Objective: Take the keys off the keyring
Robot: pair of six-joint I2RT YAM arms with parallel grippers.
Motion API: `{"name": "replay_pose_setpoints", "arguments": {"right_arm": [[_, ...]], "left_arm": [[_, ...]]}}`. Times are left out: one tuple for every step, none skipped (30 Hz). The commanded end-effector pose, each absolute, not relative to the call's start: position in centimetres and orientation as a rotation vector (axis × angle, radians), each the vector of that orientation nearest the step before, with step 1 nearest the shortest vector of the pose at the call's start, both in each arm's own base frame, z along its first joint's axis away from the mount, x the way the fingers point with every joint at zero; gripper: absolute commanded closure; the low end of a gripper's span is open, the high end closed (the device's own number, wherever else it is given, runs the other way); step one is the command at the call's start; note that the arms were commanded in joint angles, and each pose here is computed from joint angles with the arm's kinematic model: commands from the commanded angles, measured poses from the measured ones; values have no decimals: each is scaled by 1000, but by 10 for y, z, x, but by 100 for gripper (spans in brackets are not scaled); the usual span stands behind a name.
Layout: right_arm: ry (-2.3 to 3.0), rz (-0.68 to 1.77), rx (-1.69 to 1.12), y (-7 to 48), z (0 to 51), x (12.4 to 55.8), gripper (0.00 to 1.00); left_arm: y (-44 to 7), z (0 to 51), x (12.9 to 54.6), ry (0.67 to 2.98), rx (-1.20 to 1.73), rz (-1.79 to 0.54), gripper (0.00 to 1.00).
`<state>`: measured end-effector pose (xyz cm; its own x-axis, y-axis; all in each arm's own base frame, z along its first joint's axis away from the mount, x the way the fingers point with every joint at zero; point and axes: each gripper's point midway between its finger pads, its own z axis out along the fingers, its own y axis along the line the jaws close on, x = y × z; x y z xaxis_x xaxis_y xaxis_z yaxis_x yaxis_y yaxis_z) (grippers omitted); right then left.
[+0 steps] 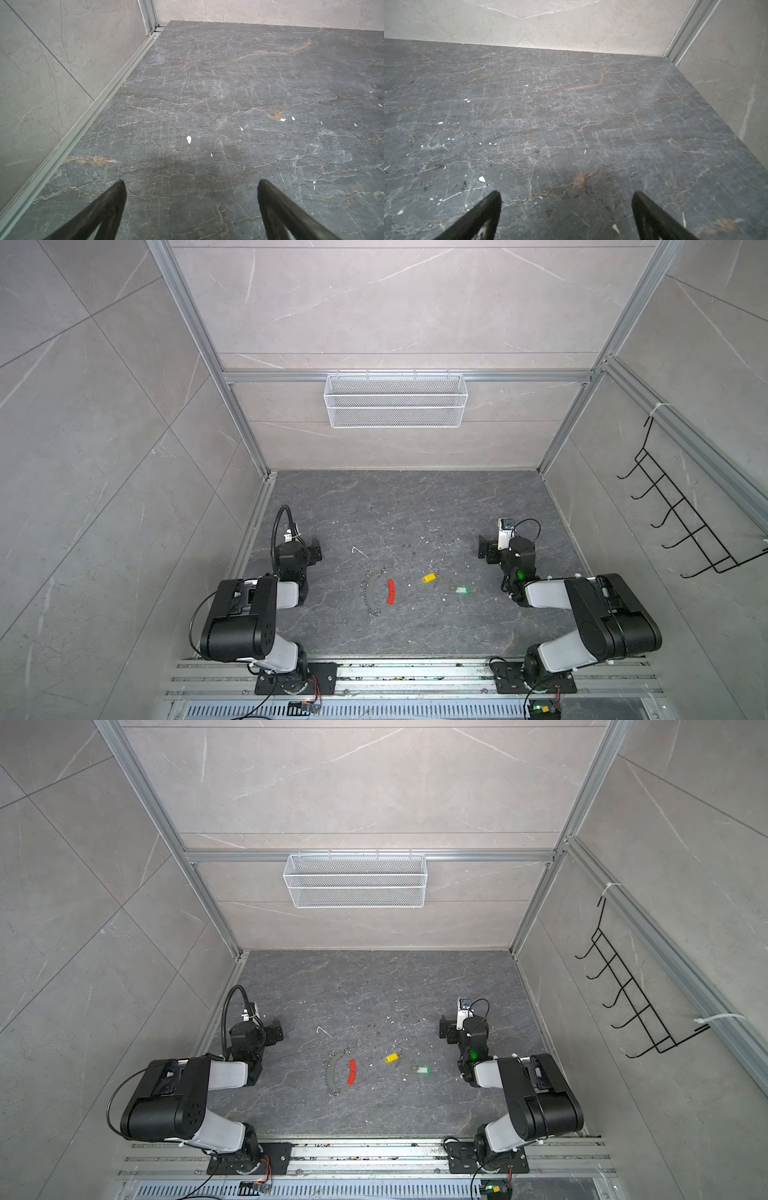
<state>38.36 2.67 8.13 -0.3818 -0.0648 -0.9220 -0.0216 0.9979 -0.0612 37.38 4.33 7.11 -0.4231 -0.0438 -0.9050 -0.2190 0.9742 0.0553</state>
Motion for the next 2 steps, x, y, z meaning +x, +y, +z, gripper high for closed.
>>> {"name": "replay_pose_setpoints", "arguments": {"right_arm": [[1926,-34,-46,27,91,389,0],[1926,-33,-47,27,91,388,0]], "left_arm": [[46,88,379,1929,-211,188,0],[46,88,379,1930,-211,189,0]]}}
